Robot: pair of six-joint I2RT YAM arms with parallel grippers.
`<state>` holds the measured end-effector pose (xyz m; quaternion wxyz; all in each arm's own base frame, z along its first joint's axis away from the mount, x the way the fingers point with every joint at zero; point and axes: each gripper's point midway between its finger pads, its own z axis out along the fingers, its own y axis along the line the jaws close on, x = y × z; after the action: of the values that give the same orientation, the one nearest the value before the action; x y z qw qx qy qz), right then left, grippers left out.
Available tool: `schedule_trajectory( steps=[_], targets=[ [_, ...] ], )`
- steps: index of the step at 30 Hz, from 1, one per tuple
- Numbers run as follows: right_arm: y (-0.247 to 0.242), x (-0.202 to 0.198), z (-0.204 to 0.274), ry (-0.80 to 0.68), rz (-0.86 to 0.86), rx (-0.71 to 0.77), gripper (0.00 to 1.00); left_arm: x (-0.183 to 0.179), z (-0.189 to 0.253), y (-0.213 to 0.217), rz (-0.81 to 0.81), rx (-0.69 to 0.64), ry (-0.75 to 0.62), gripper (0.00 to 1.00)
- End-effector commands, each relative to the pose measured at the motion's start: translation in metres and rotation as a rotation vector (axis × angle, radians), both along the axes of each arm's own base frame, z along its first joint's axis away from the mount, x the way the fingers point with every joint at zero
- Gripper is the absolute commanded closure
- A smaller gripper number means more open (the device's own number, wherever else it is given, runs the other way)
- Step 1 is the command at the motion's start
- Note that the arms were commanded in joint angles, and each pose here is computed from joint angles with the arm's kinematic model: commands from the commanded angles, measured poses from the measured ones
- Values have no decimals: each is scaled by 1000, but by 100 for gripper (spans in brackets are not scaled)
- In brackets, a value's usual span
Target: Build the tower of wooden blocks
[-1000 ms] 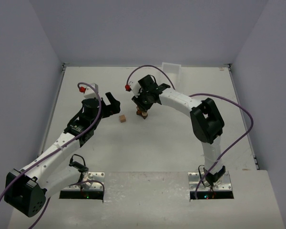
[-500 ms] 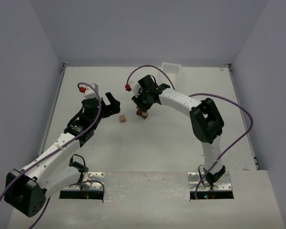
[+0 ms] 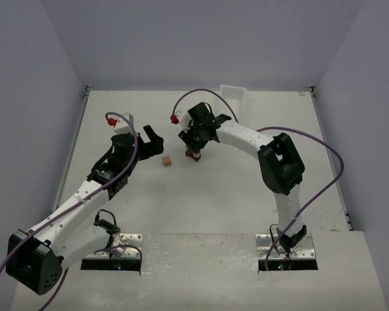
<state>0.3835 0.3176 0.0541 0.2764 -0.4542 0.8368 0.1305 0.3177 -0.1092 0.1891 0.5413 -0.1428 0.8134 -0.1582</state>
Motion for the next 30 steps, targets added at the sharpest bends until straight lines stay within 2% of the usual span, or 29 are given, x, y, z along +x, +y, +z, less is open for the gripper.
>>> schedule_trajectory(
  steps=[1,9,30],
  targets=[
    [9,5,13,-27,-11,39,58,3,11,1,8,-25,-45,0],
    [6,3,17,-28,-36,42,44,3,11,1,8,-25,-44,0],
    [4,-6,31,-21,-89,48,39,0,16,0,-4,-35,-61,0]
  ],
)
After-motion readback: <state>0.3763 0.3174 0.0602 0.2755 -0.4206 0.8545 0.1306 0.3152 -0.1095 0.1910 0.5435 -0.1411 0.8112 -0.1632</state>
